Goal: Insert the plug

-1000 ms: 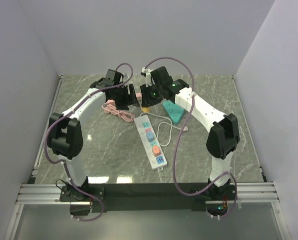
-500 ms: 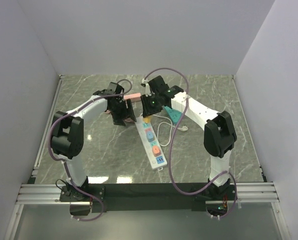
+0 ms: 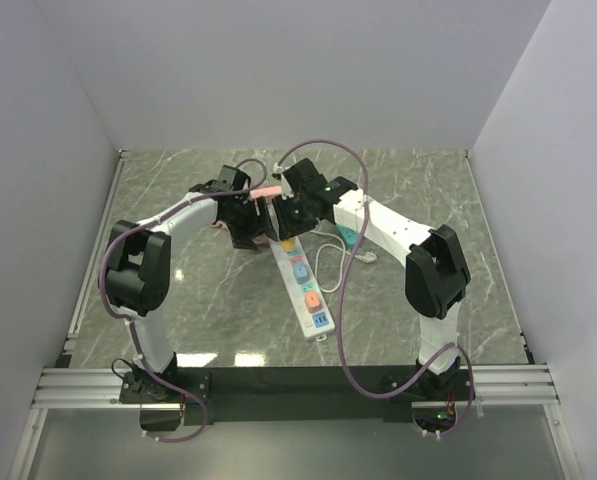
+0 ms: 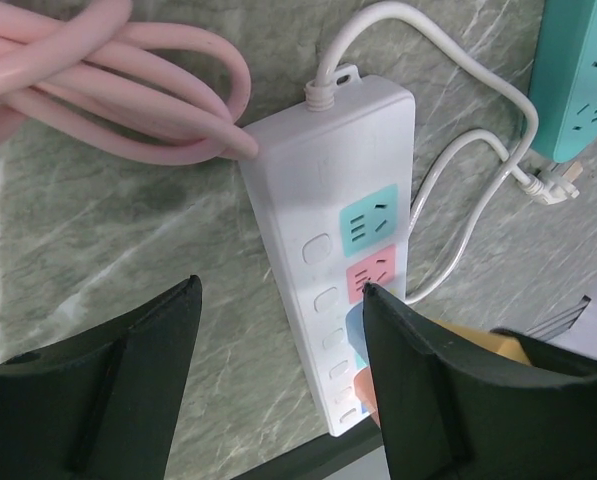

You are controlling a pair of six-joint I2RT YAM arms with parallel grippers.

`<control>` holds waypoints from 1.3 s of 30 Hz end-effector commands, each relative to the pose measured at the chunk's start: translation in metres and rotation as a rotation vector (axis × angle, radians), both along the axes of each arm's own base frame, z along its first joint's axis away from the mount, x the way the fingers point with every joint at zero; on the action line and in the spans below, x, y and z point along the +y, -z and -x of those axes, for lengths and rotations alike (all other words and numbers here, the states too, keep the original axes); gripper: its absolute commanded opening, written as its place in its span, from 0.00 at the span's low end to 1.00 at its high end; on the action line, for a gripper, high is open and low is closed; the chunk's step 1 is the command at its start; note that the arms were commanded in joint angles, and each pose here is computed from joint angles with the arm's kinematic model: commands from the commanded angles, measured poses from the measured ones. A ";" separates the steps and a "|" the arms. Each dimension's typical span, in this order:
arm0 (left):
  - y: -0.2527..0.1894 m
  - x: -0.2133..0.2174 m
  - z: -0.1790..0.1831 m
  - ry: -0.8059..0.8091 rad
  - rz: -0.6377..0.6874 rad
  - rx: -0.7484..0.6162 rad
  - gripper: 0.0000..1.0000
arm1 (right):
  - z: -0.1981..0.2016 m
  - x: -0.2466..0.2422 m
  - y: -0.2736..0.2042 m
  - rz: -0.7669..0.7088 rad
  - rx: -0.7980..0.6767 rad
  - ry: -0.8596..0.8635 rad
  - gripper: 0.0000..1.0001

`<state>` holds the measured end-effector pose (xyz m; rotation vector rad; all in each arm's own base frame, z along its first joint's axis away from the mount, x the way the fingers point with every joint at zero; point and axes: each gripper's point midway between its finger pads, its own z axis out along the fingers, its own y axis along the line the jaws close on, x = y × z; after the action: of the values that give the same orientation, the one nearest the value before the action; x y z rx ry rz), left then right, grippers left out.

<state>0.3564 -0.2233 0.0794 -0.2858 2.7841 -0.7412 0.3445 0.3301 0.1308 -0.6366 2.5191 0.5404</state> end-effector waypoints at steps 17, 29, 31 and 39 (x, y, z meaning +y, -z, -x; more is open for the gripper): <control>-0.047 -0.024 0.051 0.031 0.062 -0.175 0.74 | -0.041 -0.092 -0.078 -0.141 -0.129 0.290 0.00; -0.024 -0.082 0.067 0.179 0.001 -0.068 0.73 | -0.024 -0.092 -0.089 -0.235 -0.153 0.289 0.00; -0.023 -0.086 0.069 0.195 -0.022 -0.058 0.73 | -0.020 -0.092 -0.090 -0.244 -0.153 0.281 0.00; 0.004 -0.084 0.074 0.212 -0.107 0.036 0.52 | -0.019 -0.092 -0.098 -0.274 -0.179 0.279 0.00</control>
<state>0.2820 -0.3092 0.0755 -0.0031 2.8817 -0.6977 0.3599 0.2327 0.2036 -0.2129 2.3530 0.6294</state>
